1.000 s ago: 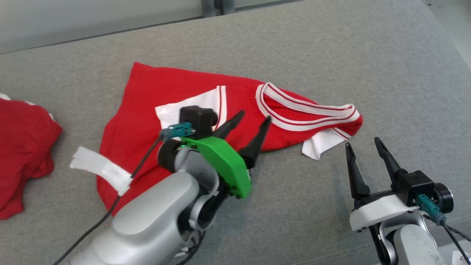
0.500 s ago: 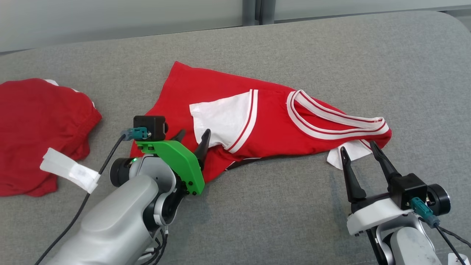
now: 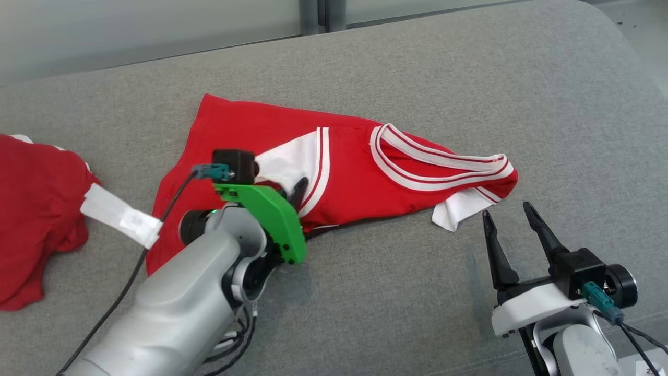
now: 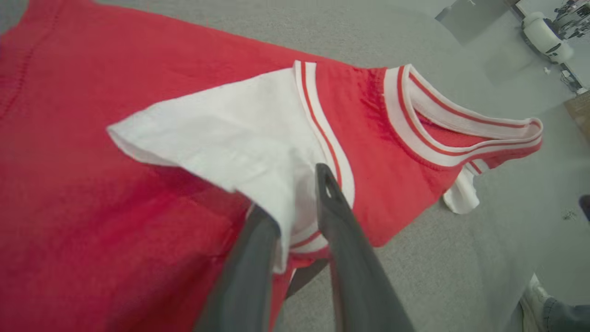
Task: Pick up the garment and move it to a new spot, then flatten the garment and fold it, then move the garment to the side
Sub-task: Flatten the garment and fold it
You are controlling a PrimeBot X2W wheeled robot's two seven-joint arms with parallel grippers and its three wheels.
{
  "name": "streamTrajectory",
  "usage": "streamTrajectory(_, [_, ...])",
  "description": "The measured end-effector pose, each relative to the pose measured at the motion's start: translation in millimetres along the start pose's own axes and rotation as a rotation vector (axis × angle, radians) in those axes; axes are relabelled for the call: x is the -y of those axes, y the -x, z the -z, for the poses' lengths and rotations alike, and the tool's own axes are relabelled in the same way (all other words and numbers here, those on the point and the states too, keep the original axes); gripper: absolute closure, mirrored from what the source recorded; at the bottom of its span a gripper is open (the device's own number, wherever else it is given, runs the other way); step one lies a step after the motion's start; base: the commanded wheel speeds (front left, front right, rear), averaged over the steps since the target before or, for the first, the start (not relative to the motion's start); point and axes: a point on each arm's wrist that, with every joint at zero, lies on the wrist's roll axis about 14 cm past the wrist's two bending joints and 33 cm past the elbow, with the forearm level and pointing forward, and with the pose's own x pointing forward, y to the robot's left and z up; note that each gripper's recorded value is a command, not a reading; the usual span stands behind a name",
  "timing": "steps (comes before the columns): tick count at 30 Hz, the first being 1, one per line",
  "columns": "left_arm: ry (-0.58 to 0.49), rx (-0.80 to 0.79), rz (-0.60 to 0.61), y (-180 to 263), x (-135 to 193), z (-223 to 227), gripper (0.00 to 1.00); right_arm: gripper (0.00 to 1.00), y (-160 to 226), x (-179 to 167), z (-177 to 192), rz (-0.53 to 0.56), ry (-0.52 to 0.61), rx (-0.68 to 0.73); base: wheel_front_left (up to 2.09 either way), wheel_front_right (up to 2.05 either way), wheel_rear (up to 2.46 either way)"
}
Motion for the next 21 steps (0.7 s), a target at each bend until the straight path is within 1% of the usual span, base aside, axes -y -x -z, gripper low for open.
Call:
streamTrajectory(4, [-0.071,0.06,0.175,-6.8,62.5,-18.7,1.0,0.0,7.7,5.8,4.2,0.02,-0.004,-0.015,0.0,0.0,0.0])
streamTrajectory(8, [-0.164,0.1,0.339,-0.9,125.1,-27.0,1.0,0.0,11.0,6.3,5.5,0.026,-0.017,-0.019,0.0,0.0,0.0])
streamTrajectory(10, [-0.205,0.083,0.428,5.3,158.1,-19.0,1.0,0.0,11.8,5.3,5.4,0.024,-0.022,-0.019,0.0,0.0,0.0])
streamTrajectory(12, [-0.251,0.05,0.497,10.8,184.3,-3.2,1.0,0.0,12.2,5.7,5.2,0.026,-0.029,-0.018,0.0,0.0,0.0])
streamTrajectory(14, [-0.278,0.005,0.54,13.7,200.1,13.3,1.0,0.0,10.9,7.2,2.9,0.031,-0.033,-0.012,0.0,0.0,0.0])
streamTrajectory(17, [-0.278,-0.046,0.554,11.5,208.1,34.8,1.0,0.0,12.5,9.1,3.7,0.038,-0.038,-0.015,0.0,0.0,0.0])
streamTrajectory(18, [-0.274,-0.07,0.544,8.9,205.7,44.1,0.79,0.0,13.7,10.4,4.7,0.042,-0.039,-0.019,0.0,0.0,0.0])
streamTrajectory(19, [-0.276,-0.093,0.522,4.7,200.3,53.5,0.38,0.0,14.7,12.1,5.9,0.048,-0.04,-0.023,0.0,0.0,0.0])
streamTrajectory(20, [-0.292,-0.109,0.505,0.8,194.6,61.0,0.0,0.0,15.3,13.9,6.3,0.054,-0.041,-0.024,0.0,0.0,0.0])
streamTrajectory(21, [-0.299,-0.121,0.491,-2.5,190.2,66.6,0.0,0.0,15.9,16.6,6.2,0.063,-0.04,-0.025,0.0,0.0,0.0])
